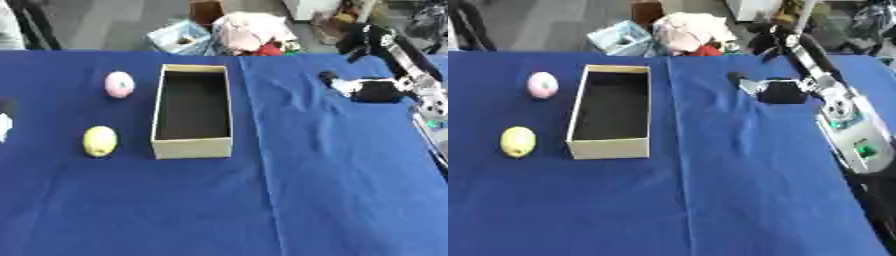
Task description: Pick up objects on the table and place them in the box.
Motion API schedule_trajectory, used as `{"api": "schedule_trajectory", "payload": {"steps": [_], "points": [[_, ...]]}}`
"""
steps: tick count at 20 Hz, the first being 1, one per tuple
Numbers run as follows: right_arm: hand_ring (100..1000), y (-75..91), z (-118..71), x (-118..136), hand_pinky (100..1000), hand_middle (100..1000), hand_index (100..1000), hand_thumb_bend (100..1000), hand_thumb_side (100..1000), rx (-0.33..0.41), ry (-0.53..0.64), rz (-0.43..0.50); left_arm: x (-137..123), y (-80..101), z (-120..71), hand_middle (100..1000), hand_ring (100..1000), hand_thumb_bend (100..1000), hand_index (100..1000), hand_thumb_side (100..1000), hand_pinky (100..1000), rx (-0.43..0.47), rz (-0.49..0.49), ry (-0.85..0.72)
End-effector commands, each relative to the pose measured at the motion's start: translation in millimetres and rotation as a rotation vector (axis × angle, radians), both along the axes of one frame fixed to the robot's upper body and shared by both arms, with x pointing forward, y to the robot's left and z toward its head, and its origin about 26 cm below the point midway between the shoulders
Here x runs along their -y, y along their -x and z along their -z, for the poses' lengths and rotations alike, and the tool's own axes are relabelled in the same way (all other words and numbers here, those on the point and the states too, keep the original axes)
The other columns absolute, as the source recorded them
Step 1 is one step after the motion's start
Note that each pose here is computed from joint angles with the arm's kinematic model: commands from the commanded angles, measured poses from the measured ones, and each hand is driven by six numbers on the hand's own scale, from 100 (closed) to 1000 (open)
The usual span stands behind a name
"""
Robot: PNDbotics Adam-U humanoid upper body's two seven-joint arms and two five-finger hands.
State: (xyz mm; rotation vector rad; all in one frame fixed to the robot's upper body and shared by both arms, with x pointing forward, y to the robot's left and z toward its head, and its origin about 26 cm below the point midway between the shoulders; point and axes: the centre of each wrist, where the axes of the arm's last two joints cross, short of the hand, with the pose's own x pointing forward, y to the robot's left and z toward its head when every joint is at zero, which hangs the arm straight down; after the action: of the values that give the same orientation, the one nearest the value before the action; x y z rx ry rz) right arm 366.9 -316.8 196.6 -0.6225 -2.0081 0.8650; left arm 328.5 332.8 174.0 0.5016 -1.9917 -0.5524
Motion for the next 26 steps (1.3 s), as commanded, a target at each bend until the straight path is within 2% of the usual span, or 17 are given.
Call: {"api": "schedule_trajectory", "payload": {"steps": [1,7,15,21,26], "points": [[695,0.8,-11.9,1.2,626,657,874,422,282,0.029,0.014,-0.008,-6.9,0.0,-20.7,478,505,315,663,100,500,0.011,0.019,-0.119],[695,0.3,-12.2,0.5,626,657,874,421,283,0.027,0.019,-0.012,-12.0,-1.7,-40.6,485,513,336,667,100,517,-0.054,0.082,-0.342],[695,-0.8,-12.8,-1.3,627,657,875,420,284,0.023,0.029,-0.023,-11.8,-14.5,-62.6,493,524,303,661,100,551,-0.229,0.202,-0.692],[695,-1.5,-13.1,-3.1,626,657,875,419,286,0.02,0.034,-0.033,-7.4,-35.9,-61.7,499,534,311,663,100,570,-0.363,0.291,-0.862],[695,-2.0,-13.2,-4.3,626,657,875,418,287,0.019,0.034,-0.038,1.6,-60.8,-46.0,504,540,312,666,100,578,-0.439,0.345,-0.93]]}}
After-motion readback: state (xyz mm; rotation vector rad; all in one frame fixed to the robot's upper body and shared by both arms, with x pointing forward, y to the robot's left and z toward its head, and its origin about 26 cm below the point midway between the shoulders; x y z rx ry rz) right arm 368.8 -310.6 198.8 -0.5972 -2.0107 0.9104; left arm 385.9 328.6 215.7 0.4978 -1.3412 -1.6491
